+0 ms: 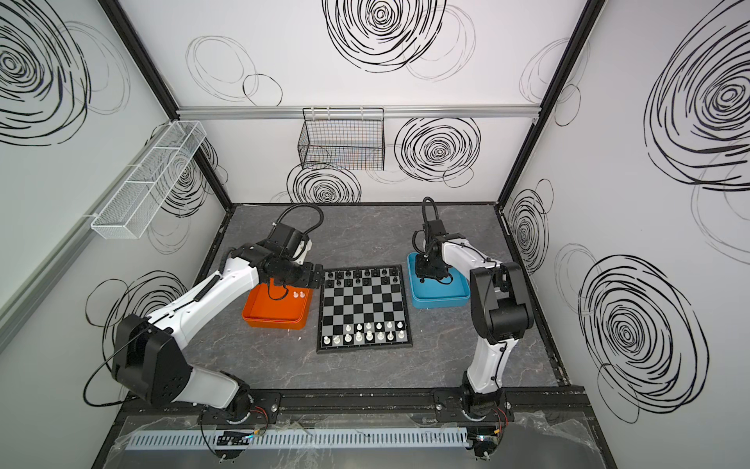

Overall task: Set up the chess pieces on the board
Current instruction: 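Raise left gripper back over orange tray while right gripper lowers into blue tray, then close right gripper on the last black pawn in blue tray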

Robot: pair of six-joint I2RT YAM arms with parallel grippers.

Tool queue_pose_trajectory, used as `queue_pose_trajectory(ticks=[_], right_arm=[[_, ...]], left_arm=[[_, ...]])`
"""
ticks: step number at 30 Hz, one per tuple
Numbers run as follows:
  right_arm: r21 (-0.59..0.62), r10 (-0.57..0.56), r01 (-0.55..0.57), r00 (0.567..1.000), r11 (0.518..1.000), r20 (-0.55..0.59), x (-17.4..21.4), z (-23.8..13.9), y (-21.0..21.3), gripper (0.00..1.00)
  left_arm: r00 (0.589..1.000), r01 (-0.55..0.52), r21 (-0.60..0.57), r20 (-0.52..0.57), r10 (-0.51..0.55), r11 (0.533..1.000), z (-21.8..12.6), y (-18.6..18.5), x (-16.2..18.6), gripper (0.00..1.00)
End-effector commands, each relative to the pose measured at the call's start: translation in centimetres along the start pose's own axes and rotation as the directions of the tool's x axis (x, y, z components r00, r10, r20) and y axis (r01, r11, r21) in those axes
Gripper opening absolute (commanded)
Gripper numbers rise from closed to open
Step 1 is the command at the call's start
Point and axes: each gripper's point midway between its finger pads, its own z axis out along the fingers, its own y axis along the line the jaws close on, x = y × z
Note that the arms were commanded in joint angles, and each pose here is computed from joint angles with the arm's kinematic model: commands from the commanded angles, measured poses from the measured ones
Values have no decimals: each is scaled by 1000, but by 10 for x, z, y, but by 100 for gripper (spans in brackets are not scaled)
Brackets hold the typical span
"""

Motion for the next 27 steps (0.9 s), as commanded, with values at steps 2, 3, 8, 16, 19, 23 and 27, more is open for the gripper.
queue_pose_trajectory(ticks=[2,3,8,16,19,23,27], right_arm=[[24,3,-3,1000,1000,-15,2,6,-4,36],[25,1,-1,1000,1000,-17,2,7,-4,35],[25,2,-2,1000,1000,-28,4,11,-4,32],[23,-2,2,1000,1000,-31,3,14,-4,28],[25,-2,3,1000,1000,-30,2,15,-4,27],[24,-3,4,999,1000,-32,2,16,-3,26],[26,-5,6,999,1000,-34,2,17,-4,24]], left_arm=[[1000,-5,24,28,4,1000,-3,-1,-5,96],[1000,-5,23,30,5,1000,-3,-2,-5,96],[1000,0,23,31,-1,1000,-3,0,-6,96],[1000,8,27,27,-9,1000,-1,1,-5,96],[1000,11,25,26,-11,1000,-1,2,-5,96],[1000,21,19,23,-22,1000,1,5,-4,96],[999,28,20,25,-28,999,1,7,-4,96]])
